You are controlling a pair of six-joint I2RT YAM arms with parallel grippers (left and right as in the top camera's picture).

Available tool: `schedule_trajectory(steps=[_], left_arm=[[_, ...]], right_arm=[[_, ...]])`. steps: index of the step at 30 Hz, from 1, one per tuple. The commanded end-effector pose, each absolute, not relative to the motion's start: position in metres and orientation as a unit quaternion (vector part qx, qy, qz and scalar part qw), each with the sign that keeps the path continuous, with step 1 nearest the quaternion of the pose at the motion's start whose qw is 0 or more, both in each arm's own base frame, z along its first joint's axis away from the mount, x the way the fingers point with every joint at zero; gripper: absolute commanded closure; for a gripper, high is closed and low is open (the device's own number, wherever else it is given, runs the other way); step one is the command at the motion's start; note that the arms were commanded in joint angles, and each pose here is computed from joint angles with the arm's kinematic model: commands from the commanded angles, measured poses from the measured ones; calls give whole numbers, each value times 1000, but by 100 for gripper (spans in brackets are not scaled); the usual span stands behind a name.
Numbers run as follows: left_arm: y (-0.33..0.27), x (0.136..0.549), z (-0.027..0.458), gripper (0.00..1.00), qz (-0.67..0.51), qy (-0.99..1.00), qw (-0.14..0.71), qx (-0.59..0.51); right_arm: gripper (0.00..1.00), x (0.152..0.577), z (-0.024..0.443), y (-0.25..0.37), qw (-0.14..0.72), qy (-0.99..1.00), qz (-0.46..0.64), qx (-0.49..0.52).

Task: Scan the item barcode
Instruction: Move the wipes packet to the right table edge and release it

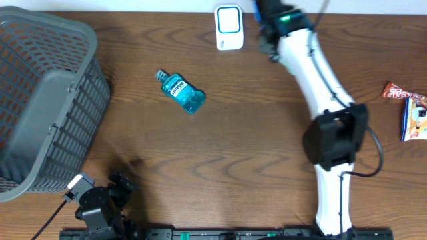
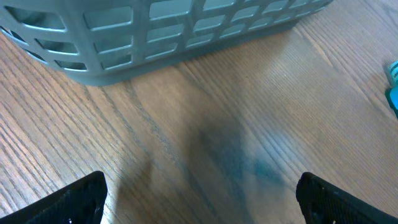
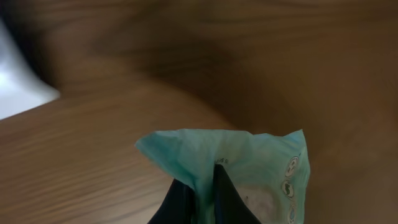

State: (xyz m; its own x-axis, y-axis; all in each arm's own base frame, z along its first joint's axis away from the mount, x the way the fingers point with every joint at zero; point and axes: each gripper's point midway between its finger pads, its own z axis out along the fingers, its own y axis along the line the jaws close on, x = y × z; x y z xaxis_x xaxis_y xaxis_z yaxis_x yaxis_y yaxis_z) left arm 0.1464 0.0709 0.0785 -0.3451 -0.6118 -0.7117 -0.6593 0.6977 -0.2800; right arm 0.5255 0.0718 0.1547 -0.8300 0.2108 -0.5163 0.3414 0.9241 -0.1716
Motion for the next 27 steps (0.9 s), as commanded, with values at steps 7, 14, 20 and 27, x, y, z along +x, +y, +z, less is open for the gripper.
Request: schedule_trajectory(steps=[7, 14, 20, 27], left_arm=[[71, 141, 70, 2, 35, 827, 405, -388], [71, 141, 70, 2, 35, 827, 405, -388], [71, 141, 70, 2, 35, 827, 405, -388], [71, 141, 70, 2, 35, 827, 405, -388]], right_arm=[[99, 487, 97, -126, 179, 893, -273, 309], [99, 436, 60, -231, 123, 868, -305, 372], [79, 434, 68, -242, 123, 875, -238, 404], [44, 464, 102, -180, 150, 908, -106, 377]])
